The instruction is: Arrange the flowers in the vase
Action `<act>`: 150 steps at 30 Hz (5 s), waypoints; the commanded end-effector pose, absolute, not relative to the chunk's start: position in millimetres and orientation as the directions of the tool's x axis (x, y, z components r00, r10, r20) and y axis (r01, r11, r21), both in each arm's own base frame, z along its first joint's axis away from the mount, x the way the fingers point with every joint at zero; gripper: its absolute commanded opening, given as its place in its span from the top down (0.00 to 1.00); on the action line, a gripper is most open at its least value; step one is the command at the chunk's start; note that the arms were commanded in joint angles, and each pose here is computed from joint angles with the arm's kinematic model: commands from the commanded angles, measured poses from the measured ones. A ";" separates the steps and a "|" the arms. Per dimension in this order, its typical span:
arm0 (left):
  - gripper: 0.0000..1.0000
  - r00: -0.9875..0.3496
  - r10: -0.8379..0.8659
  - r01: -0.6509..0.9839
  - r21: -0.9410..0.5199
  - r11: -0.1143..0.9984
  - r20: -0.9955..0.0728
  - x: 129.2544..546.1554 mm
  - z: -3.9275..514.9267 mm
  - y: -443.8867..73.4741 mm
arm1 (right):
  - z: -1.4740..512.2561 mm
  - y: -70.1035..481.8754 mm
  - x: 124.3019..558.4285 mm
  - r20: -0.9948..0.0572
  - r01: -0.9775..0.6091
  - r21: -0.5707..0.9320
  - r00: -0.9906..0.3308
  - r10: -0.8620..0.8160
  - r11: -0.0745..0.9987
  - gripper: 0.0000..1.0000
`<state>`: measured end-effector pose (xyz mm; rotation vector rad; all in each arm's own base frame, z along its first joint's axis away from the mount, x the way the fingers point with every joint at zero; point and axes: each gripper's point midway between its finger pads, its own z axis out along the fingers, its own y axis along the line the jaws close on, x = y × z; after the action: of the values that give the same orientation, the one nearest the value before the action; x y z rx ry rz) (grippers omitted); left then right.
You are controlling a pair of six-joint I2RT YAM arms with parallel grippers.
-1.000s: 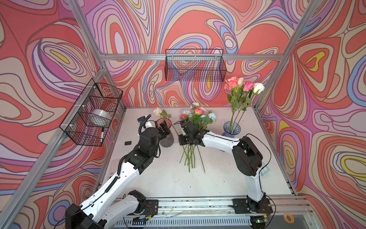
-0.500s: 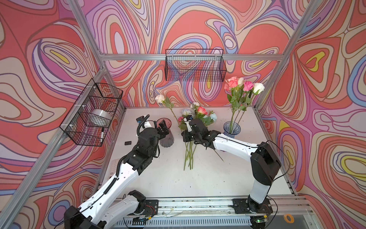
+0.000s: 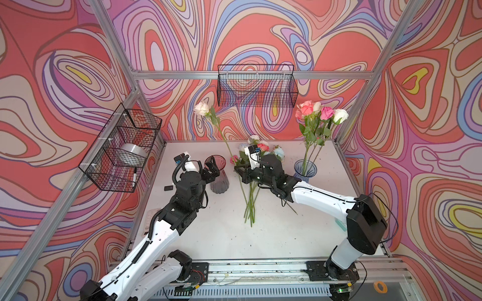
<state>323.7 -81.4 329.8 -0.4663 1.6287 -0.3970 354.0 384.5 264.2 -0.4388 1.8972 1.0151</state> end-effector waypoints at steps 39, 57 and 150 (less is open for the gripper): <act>0.16 -0.590 -0.181 0.729 -0.616 0.299 -0.787 258.4 322.6 -328.3 | 448.9 69.5 342.7 -0.935 0.084 0.087 0.351 0.052 0.993 1.00; 0.15 -0.571 -0.189 0.735 -0.600 0.317 -0.799 258.1 324.4 -325.5 | 378.1 55.1 369.5 -0.962 0.134 0.128 0.259 0.090 0.983 1.00; 0.15 -0.555 -0.203 0.715 -0.587 0.380 -0.807 259.3 328.9 -316.2 | 228.8 8.3 408.7 -0.592 0.372 0.404 -0.590 0.549 0.836 1.00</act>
<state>262.5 -318.4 308.0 0.4341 1.8162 -1.3196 386.2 26.0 218.2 0.6735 2.3464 0.3712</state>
